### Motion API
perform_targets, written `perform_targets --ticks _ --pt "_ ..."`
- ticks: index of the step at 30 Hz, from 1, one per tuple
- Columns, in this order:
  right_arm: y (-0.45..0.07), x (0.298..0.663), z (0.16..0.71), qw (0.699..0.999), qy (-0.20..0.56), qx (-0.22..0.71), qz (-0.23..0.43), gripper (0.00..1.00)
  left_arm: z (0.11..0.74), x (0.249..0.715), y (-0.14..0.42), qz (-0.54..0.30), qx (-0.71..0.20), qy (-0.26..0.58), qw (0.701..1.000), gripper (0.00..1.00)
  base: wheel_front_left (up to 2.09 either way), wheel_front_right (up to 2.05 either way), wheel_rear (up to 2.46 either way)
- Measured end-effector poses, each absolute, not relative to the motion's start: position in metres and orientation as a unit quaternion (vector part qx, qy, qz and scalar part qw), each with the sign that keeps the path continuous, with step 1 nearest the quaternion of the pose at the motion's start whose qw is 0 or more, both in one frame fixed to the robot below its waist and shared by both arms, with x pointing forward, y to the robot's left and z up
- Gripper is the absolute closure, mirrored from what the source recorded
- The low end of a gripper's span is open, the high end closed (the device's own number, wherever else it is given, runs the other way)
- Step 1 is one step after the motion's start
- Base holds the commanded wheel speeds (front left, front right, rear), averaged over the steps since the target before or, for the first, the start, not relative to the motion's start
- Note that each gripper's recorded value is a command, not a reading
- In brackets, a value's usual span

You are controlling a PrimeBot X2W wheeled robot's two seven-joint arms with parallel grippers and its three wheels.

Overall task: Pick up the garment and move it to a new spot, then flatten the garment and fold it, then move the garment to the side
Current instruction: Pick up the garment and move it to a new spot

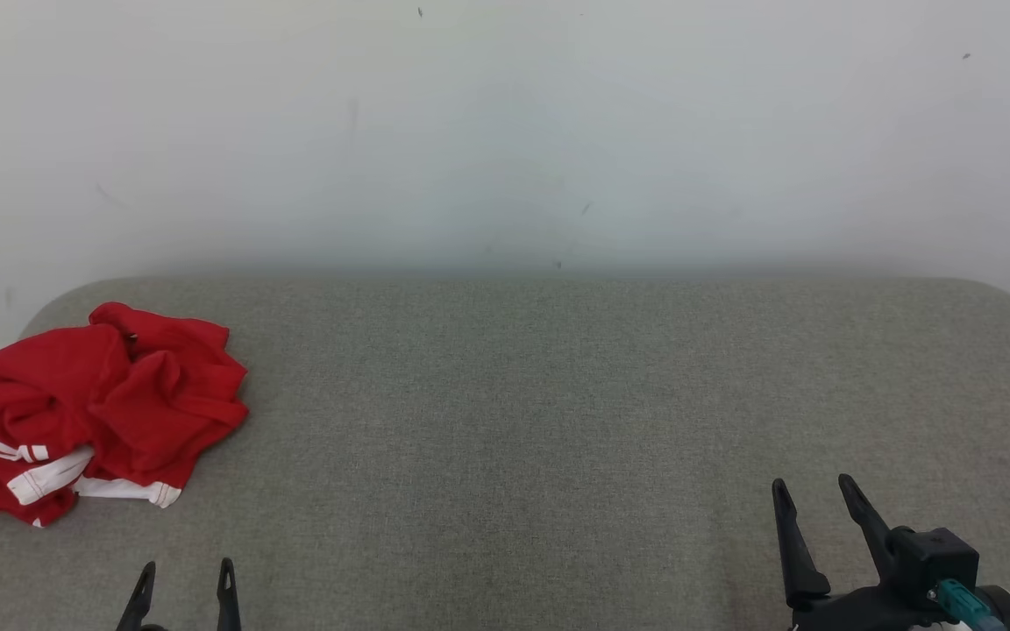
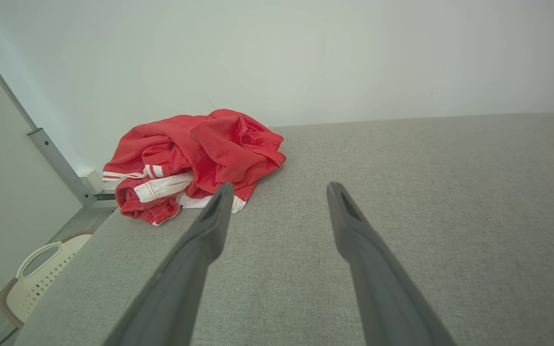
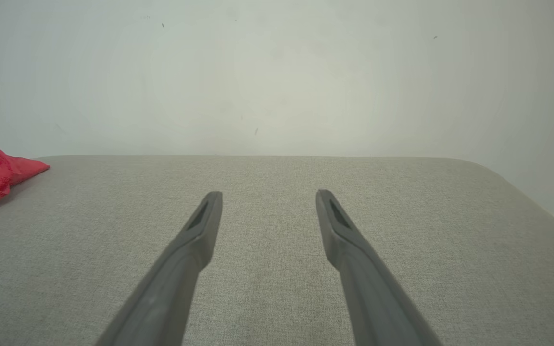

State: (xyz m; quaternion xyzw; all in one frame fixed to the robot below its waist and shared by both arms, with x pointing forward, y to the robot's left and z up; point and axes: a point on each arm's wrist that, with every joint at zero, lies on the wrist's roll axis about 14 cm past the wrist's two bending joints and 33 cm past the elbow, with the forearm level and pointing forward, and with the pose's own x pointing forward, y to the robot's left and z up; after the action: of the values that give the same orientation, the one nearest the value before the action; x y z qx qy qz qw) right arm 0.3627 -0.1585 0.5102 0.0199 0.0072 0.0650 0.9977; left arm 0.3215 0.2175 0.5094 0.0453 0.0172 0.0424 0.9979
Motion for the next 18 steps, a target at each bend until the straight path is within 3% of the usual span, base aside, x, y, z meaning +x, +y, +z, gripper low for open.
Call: perform_targets --ticks 18 --pt "-0.1599 0.3628 0.5101 0.998 0.010 0.024 0.063 0.00 0.5094 0.3206 0.2186 0.046 0.038 0.019 0.998 0.00 0.00 0.00 0.00"
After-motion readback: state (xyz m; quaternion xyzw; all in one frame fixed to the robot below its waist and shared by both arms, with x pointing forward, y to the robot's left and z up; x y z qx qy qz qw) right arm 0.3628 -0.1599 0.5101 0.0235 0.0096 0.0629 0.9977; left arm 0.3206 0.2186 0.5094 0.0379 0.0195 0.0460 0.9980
